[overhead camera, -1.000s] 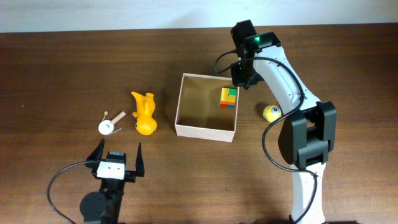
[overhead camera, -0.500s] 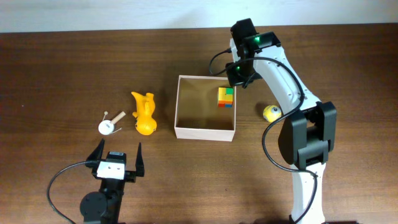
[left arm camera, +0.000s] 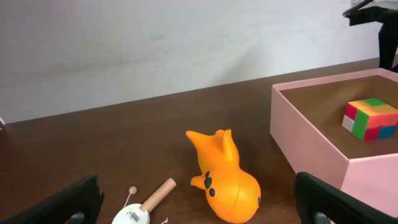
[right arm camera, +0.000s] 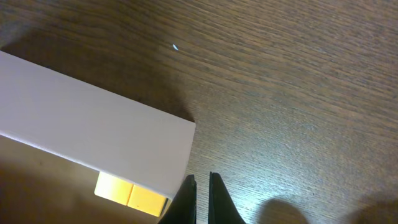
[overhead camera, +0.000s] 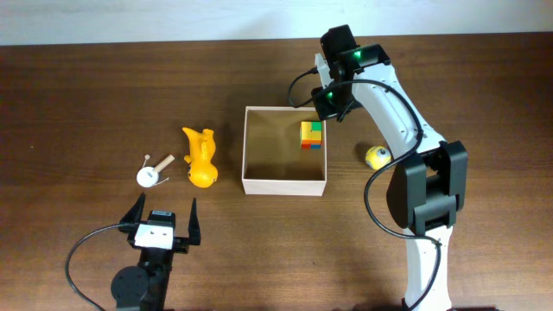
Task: Pack container
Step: 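Move the right gripper right toward the toy dump truck, then lower the right gripper and grasp the dump truck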
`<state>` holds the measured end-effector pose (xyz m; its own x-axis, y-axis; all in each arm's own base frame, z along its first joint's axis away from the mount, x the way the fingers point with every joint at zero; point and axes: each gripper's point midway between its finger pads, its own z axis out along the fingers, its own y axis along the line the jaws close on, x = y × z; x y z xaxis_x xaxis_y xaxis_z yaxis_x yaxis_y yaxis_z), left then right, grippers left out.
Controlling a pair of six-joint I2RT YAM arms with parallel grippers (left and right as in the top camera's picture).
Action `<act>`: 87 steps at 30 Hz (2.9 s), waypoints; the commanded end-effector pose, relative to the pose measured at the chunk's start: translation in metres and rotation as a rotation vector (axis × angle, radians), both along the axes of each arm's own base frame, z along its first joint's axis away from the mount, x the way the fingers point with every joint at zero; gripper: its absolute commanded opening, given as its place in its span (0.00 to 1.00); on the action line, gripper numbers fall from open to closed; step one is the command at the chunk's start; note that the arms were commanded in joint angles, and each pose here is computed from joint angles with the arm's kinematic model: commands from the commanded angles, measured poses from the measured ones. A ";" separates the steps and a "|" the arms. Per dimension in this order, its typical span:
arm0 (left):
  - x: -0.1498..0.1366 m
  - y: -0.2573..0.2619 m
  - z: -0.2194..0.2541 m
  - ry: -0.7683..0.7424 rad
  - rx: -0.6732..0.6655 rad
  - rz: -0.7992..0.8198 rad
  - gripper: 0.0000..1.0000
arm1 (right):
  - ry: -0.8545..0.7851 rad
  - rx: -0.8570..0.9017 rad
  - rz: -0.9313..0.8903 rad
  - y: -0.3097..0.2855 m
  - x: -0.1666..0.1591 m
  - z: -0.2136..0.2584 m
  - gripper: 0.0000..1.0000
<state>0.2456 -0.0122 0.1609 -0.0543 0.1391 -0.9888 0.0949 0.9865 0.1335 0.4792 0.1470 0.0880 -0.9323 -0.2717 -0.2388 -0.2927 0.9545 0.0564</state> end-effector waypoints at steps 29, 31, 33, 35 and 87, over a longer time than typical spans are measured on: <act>0.000 0.002 -0.002 -0.001 0.017 0.009 0.99 | 0.156 0.099 -0.593 -0.129 -0.014 0.051 0.99; 0.000 0.002 -0.002 -0.001 0.017 0.009 0.99 | 0.175 0.151 -0.635 -0.144 -0.015 0.051 0.99; 0.000 0.002 -0.002 -0.001 0.017 0.009 0.99 | 0.186 0.164 -0.685 -0.165 -0.018 0.051 0.99; 0.000 0.002 -0.002 -0.001 0.017 0.009 0.99 | 0.215 0.171 -0.734 -0.180 -0.026 0.051 0.99; 0.000 0.002 -0.002 -0.001 0.017 0.009 0.99 | 0.284 -0.039 -1.123 -0.216 -0.056 -0.076 0.78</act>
<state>0.2456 -0.0122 0.1609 -0.0543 0.1391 -0.9888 0.0949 0.9865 0.1335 0.4225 -0.0728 0.0145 -0.6596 0.7516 0.0056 0.7504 0.6589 -0.0516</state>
